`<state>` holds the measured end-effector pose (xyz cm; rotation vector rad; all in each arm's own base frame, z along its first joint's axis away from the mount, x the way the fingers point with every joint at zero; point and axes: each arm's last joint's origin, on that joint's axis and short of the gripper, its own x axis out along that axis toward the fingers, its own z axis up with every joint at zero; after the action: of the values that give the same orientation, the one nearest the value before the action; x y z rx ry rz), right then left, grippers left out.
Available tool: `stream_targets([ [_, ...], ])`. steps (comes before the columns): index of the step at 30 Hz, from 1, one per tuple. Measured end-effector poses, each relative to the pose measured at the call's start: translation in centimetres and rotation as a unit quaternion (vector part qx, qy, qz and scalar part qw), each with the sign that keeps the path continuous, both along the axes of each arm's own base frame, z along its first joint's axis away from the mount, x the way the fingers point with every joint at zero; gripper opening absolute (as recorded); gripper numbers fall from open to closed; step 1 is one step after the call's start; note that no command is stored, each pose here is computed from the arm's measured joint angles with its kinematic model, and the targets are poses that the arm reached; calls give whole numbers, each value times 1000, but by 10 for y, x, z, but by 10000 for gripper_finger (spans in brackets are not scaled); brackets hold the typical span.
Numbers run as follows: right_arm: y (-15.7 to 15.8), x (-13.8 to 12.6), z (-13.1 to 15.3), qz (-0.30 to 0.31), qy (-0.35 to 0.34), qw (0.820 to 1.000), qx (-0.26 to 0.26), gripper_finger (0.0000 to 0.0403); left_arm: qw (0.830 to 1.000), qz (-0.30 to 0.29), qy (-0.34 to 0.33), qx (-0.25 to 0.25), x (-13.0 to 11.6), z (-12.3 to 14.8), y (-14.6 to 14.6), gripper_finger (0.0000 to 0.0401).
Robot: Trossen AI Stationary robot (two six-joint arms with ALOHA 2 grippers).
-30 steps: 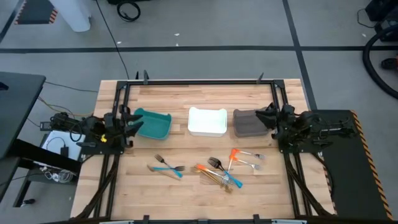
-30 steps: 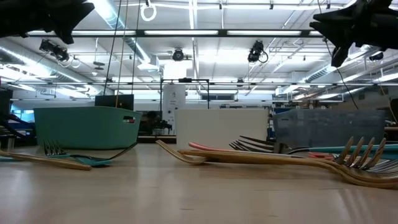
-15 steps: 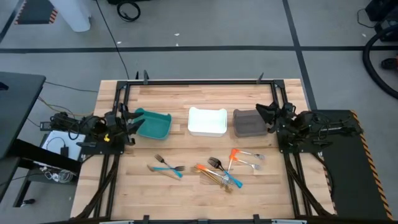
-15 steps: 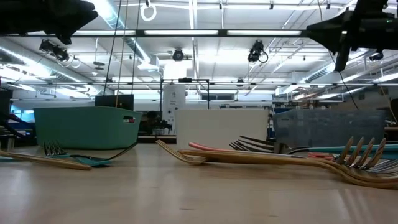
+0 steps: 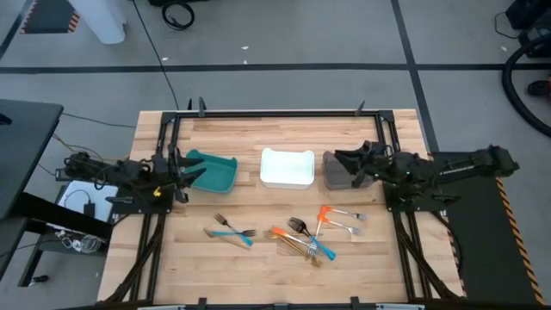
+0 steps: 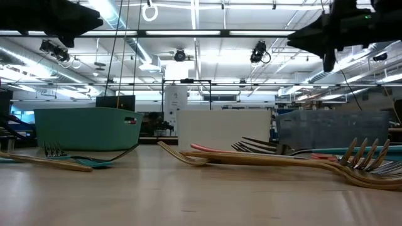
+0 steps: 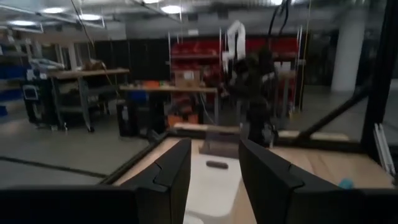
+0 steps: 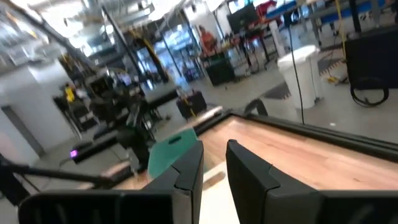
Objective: Sort silverware by color (type)
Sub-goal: Put the top right orange fork into the transparent black bin
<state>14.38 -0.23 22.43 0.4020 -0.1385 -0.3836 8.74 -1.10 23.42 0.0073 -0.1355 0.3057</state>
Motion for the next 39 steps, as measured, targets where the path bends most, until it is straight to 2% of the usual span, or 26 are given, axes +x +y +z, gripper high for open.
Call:
stream_targets([
  [9, 13, 48, 23, 25, 77, 997, -19, 77, 996, -3, 80, -33, 5, 17, -2, 142],
  [21, 35, 105, 51, 54, 179, 981, -47, 77, 985, 14, 165, -52, 29, 23, -9, 142],
  [32, 56, 146, 55, 75, 283, 955, -49, 77, 974, 24, 212, -72, 35, 25, -11, 142],
  [36, 62, 159, 49, 80, 325, 942, -37, 77, 971, 23, 226, -78, 34, 22, -11, 142],
  [39, 65, 166, 42, 96, 365, 926, -9, 77, 969, 24, 232, -75, 33, 21, -11, 142],
])
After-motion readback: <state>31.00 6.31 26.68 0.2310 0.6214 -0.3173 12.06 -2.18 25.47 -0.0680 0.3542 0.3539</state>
